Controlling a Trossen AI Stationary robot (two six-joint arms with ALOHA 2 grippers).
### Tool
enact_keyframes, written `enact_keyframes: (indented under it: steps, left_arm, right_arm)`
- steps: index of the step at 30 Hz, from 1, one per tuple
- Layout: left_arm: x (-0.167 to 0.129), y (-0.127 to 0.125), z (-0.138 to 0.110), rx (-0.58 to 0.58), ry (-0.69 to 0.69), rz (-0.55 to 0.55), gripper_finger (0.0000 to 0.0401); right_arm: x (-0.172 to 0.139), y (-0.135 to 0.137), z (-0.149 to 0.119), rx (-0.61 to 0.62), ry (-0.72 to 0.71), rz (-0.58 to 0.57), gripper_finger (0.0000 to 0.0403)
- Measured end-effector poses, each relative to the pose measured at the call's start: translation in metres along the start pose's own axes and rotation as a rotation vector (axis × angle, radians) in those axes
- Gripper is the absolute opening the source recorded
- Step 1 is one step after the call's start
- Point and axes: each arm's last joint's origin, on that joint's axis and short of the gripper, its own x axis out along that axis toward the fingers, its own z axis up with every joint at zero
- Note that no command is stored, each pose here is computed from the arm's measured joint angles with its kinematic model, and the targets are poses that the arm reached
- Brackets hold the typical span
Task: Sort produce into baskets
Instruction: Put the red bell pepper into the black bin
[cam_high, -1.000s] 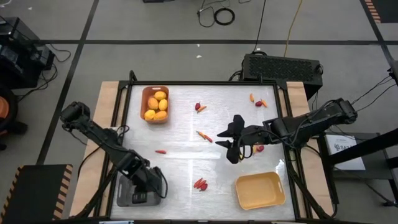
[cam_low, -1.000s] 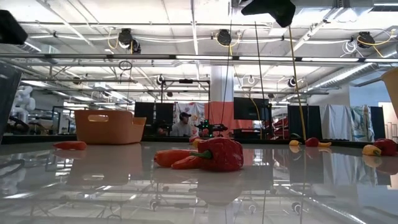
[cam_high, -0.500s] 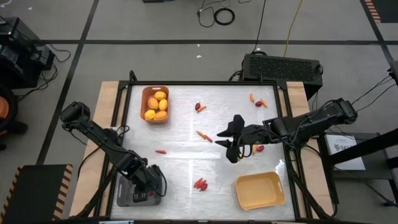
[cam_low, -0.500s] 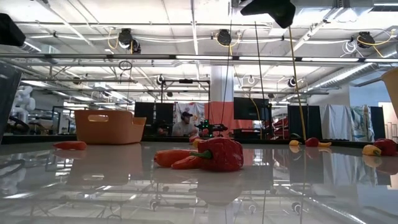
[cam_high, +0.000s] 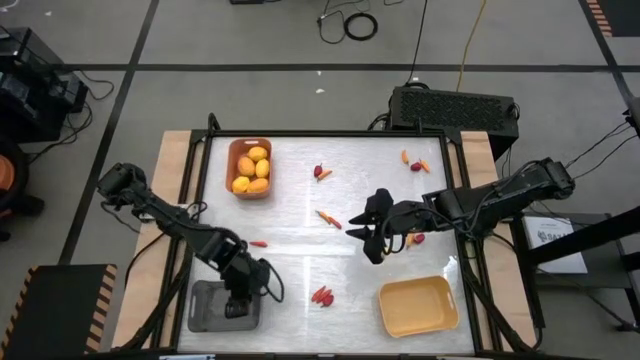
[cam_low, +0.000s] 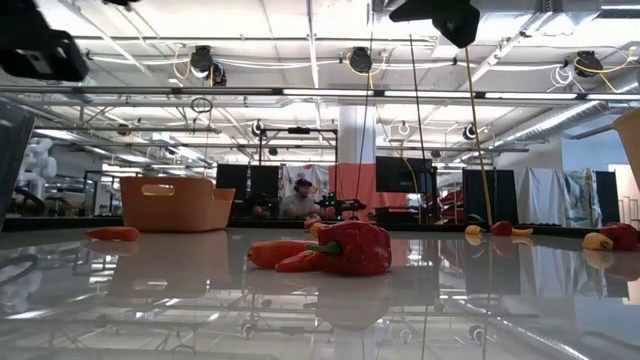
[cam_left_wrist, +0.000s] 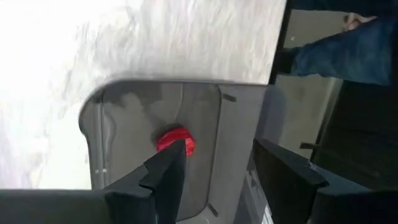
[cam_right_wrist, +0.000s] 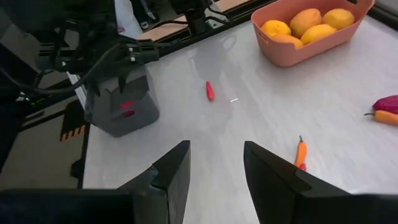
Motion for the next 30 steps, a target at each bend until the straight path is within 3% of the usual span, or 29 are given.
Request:
enact_keyframes:
  steps: [8,17,24,28,30]
  left_arm:
    - [-0.012,0.02,0.019,0.062,-0.041,-0.018,0.0193]
    - [-0.031,0.053,0.045,0.111,-0.158,0.008,0.0193]
    - [-0.069,0.115,0.08,-0.14,-0.473,0.239,0.0193]
    - [-0.096,0.173,0.104,-0.466,-0.7,0.251,0.0193]
    - [-0.105,0.2,0.114,-0.533,-0.792,0.237,0.0193]
  right_arm:
    - [-0.003,0.006,-0.01,0.036,0.052,0.003,0.0141]
    - [-0.009,-0.003,-0.031,0.125,0.24,-0.142,0.0141]
    - [-0.009,-0.004,-0.032,0.165,0.246,-0.157,0.0141]
    - [-0.009,-0.004,-0.032,0.181,0.236,-0.155,0.0141]
    - [-0.009,-0.003,-0.031,0.19,0.231,-0.153,0.0141]
